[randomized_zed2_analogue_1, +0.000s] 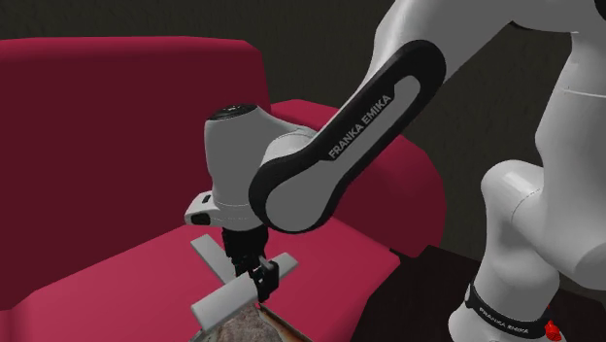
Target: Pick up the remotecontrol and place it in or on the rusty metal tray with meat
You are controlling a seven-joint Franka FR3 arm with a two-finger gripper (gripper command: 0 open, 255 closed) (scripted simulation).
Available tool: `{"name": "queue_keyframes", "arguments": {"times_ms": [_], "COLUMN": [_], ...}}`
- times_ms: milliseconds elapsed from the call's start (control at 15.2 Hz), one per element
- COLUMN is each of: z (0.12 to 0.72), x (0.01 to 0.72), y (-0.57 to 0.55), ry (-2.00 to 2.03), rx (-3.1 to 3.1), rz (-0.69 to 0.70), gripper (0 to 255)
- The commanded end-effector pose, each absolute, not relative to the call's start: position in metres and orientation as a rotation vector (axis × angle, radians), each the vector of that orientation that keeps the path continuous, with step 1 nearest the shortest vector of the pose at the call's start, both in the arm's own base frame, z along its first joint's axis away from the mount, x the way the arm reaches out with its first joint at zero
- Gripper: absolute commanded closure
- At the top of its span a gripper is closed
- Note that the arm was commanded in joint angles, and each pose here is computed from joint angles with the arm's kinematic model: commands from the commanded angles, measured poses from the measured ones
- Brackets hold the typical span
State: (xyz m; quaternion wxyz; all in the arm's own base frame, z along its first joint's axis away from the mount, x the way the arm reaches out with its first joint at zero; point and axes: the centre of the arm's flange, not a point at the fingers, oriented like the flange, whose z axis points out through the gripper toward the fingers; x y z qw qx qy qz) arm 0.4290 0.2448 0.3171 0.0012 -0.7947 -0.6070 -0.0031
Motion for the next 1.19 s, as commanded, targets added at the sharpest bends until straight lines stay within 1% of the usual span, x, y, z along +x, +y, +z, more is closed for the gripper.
{"name": "queue_keyframes", "arguments": {"times_ms": [0, 264, 1122], "z": [0.317, 0.317, 0.245], "x": [0.413, 0.389, 0.389], "y": [0.265, 0.299, 0.299], "ry": [-1.903, -1.903, -1.903], "rx": [-2.497, -2.497, -2.497], "rz": [-0.01, -0.01, -0.01], "gripper": [255, 255, 255]}}
